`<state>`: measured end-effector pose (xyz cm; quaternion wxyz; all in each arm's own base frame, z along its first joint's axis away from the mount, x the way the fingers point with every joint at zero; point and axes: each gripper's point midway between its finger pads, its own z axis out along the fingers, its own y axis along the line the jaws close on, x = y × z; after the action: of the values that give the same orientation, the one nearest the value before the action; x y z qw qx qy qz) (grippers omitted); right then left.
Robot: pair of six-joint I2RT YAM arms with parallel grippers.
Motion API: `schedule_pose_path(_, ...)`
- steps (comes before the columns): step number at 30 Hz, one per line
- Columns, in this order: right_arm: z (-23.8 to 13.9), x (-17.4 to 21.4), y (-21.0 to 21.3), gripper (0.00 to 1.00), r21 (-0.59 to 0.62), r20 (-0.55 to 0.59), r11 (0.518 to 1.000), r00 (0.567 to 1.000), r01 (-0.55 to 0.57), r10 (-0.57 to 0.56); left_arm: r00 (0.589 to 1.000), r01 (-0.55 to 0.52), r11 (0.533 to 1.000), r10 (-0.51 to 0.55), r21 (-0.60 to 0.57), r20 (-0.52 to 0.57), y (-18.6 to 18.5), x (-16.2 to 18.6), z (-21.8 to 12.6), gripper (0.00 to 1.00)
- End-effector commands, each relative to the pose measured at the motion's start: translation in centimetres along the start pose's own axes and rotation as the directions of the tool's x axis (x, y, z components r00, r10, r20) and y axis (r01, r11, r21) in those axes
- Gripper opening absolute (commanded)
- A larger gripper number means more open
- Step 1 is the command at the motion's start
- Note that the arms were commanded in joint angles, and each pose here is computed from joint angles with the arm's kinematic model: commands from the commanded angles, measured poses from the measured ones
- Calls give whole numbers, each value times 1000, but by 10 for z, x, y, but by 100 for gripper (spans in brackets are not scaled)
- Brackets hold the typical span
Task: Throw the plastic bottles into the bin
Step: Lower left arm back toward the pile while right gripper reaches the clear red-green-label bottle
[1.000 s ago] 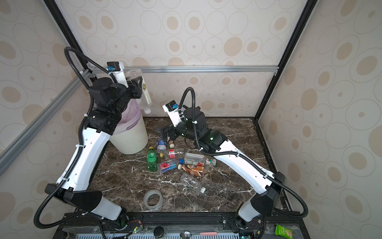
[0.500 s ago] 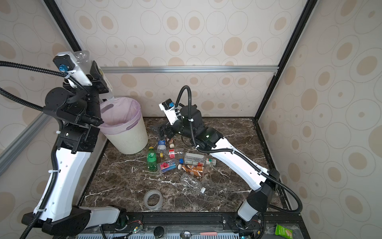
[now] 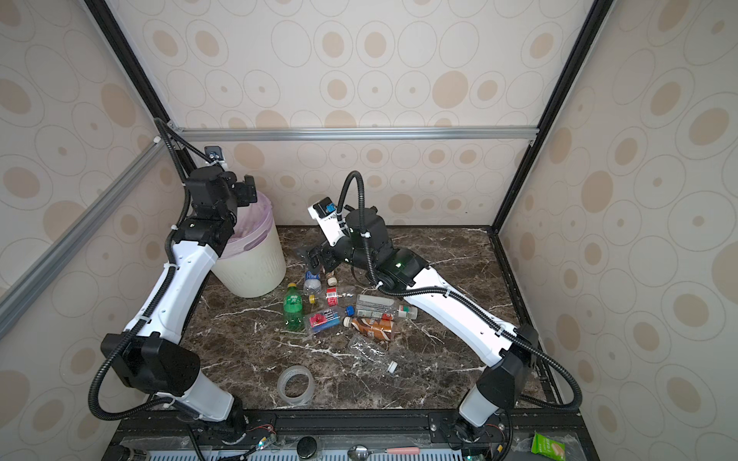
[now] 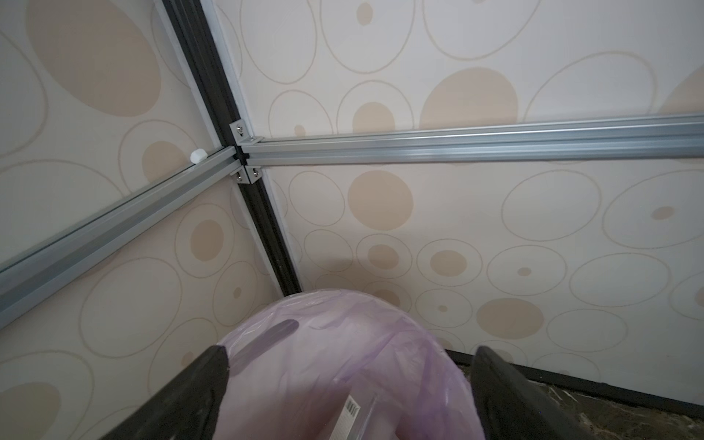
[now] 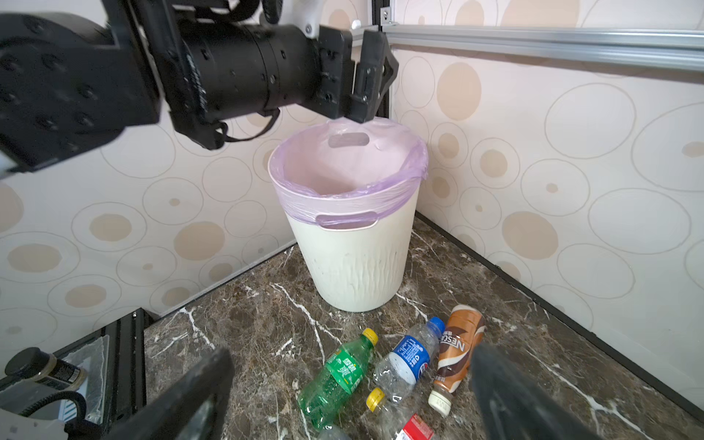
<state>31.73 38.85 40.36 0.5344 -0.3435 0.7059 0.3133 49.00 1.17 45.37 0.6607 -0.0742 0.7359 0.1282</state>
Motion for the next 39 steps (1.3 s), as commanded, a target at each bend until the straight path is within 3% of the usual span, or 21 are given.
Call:
schedule_pose_path(1,-12,-9,-2,100,22,33,1000,999,14,-15,981,98,989,-114,106,156,-1,-75,-50,99)
schedule_pose_path(10,-10,8,-17,100,94,-3,996,1000,-9,9,981,142,950,-172,278,85,-48,-53,-65,99)
schedule_pose_path(15,-24,30,-56,100,191,-21,976,994,-105,111,974,200,887,-227,416,17,-87,-35,-79,99)
schedule_pose_path(21,-50,88,-88,100,311,-117,942,979,-126,169,949,302,765,-295,568,-107,-138,-3,-103,99)
schedule_pose_path(24,-68,126,-102,100,394,-166,910,964,-128,208,926,372,683,-319,629,-201,-168,26,-117,99)
schedule_pose_path(29,-88,192,-115,100,483,-267,870,930,-97,252,837,546,482,-350,685,-421,-212,86,-137,99)
schedule_pose_path(32,-95,233,-119,100,525,-342,848,895,-70,285,792,611,431,-338,664,-509,-226,120,-145,99)
schedule_pose_path(39,-94,290,-120,100,543,-445,838,830,-49,337,761,644,455,-299,615,-575,-228,166,-151,99)
